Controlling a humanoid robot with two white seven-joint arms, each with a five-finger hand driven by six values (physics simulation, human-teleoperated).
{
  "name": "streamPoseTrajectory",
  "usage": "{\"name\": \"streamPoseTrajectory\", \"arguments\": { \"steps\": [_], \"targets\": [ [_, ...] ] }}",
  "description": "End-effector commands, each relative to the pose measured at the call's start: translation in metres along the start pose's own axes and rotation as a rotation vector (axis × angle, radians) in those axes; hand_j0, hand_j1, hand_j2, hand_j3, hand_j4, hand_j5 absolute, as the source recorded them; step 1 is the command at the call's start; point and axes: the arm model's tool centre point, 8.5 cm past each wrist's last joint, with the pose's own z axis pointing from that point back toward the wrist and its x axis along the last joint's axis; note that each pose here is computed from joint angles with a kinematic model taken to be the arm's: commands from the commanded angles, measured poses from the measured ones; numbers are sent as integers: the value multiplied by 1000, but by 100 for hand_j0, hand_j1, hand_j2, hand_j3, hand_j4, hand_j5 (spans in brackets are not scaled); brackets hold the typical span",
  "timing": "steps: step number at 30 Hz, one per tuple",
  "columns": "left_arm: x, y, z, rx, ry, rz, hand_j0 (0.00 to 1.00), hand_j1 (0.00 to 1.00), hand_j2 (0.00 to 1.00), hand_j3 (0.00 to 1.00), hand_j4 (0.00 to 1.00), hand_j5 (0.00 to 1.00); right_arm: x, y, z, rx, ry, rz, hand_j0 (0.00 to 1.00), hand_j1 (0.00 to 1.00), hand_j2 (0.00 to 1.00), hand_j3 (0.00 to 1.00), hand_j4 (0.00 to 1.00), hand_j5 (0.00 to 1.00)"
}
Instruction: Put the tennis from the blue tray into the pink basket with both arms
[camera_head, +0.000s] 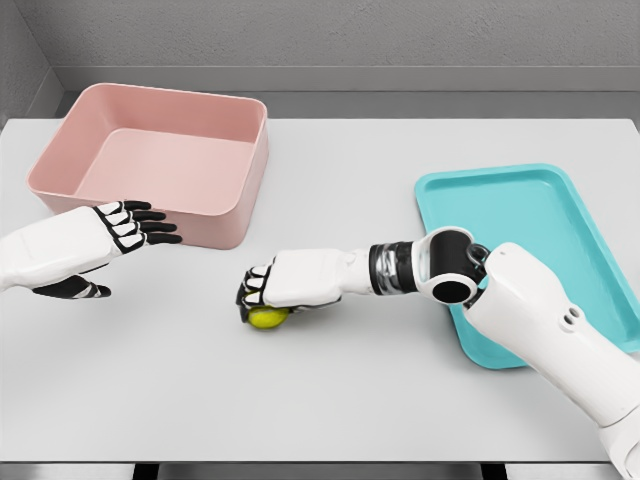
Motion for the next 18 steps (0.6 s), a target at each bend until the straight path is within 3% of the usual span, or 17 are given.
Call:
{"name": "streamPoseTrajectory", "arguments": {
  "steps": [1,3,5,11,18],
  "targets": [
    [0,1,0,3,0,6,100,100,100,100,100,100,-1,0,0,-2,3,-7,79,79,79,79,79,79],
    [0,1,0,2,0,4,100,100,100,100,100,100,-2,2,0,1,6,-12,95,95,95,95,95,95],
    [0,2,0,5,0,3,100,100,100,100,100,100,-2,1,1,-1,7,-10,99,99,99,99,99,99],
    [-1,2,0,5,2,3,100,100,100,100,100,100,-3,-1,2,-10,13,-6,99,99,99,99,99,99],
    [1,-9,-8,-3,3,-13,100,100,100,100,100,100,-5,-43,34,-141,58,60,99,99,99,99,99,99]
  ]
}}
